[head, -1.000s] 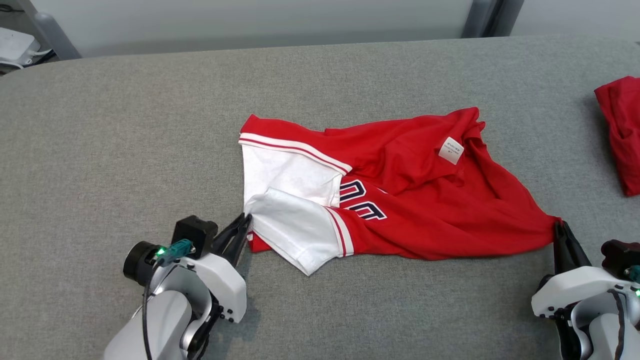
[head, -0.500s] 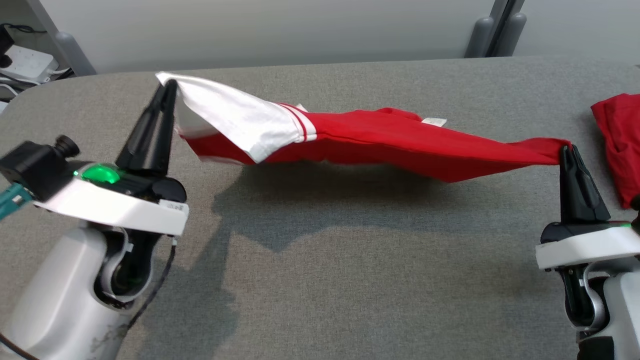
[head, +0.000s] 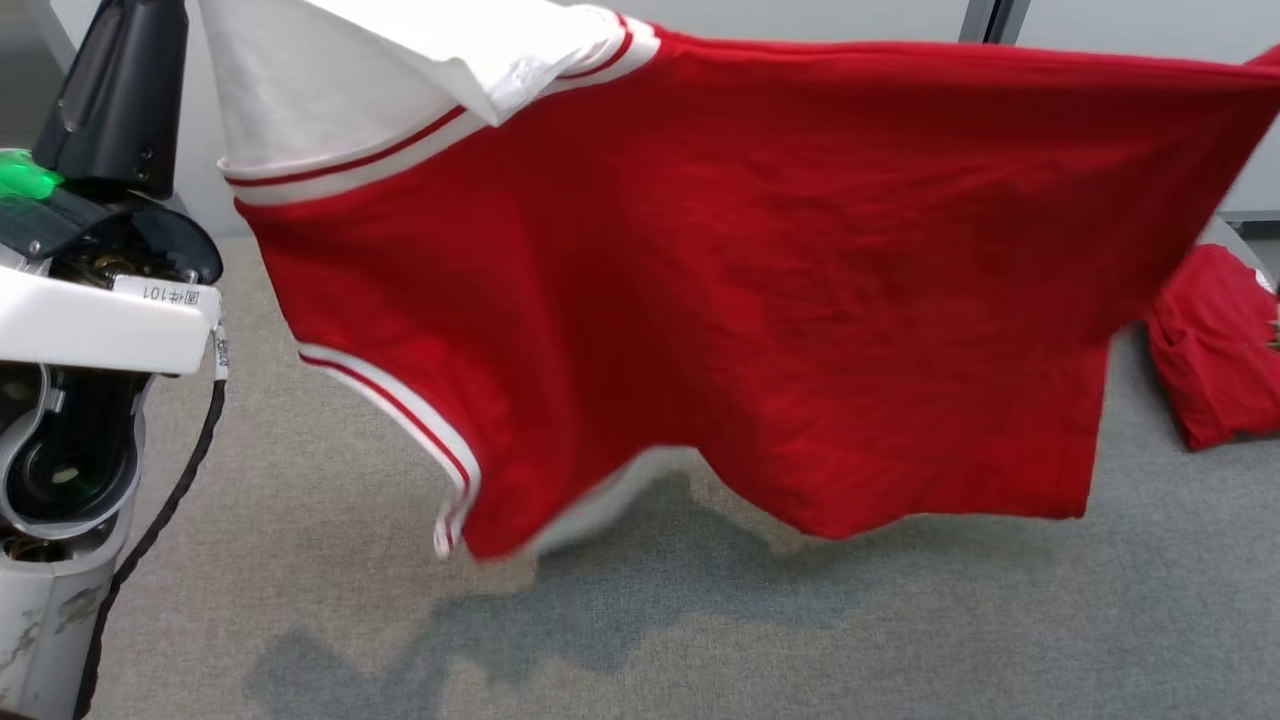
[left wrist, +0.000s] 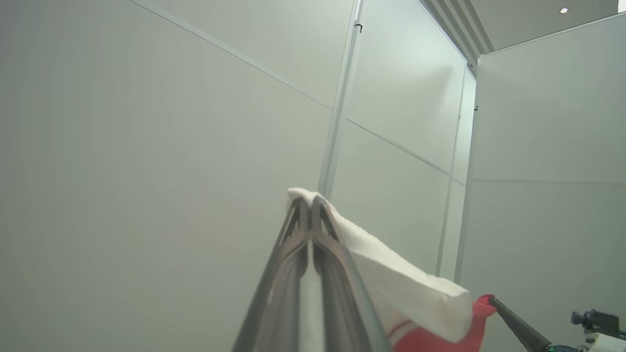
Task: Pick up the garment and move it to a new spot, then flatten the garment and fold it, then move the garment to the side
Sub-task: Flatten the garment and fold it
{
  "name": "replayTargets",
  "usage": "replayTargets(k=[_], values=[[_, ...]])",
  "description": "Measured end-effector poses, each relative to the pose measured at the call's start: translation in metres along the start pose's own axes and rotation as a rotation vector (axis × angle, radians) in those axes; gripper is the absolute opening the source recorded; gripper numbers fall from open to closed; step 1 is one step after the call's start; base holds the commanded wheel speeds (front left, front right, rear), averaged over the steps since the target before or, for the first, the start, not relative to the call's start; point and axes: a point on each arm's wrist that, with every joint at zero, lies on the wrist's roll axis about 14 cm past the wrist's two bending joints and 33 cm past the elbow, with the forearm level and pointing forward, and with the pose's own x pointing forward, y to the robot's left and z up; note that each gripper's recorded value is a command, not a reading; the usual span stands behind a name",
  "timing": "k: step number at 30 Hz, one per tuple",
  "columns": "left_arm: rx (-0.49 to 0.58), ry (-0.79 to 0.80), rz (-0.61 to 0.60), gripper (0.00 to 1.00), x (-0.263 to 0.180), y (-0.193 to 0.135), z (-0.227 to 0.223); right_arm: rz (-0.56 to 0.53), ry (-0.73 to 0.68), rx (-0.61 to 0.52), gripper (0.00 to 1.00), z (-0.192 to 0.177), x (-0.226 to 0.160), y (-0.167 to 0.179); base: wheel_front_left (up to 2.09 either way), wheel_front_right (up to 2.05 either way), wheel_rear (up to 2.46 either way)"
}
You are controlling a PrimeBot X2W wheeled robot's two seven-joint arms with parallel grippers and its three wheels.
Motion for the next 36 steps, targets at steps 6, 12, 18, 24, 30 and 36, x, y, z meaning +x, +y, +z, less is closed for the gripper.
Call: replayTargets(k=[6,12,18,24,30,36], values=[[-0.015,0.121,0.082,0.0,-0.006,0.027,-0.042,-0.028,0.147,-0.053,0.0,-0.039,-0.009,-0.015,0.0,0.0,0.0],[0.059,0.069,0.069,0.0,0.009,0.05,-0.079,-0.018,0.081,-0.072,0.0,-0.06,0.015,-0.013,0.0,0.0,0.0],[0.117,0.169,0.023,0.0,-0.006,0.052,-0.125,-0.166,0.287,-0.103,0.0,-0.13,-0.04,-0.065,0.0,0.0,0.0],[0.038,0.335,0.175,0.0,-0.066,0.087,-0.195,-0.471,0.568,-0.011,0.0,-0.217,-0.158,-0.114,0.0,0.0,0.0],[0.029,0.362,0.211,0.0,-0.076,0.096,-0.215,-0.535,0.619,0.004,1.0,-0.239,-0.18,-0.116,0.0,0.0,0.0],[0.059,0.323,0.229,0.0,-0.072,0.101,-0.205,-0.454,0.68,-0.049,1.0,-0.241,-0.194,-0.098,0.0,0.0,0.0]])
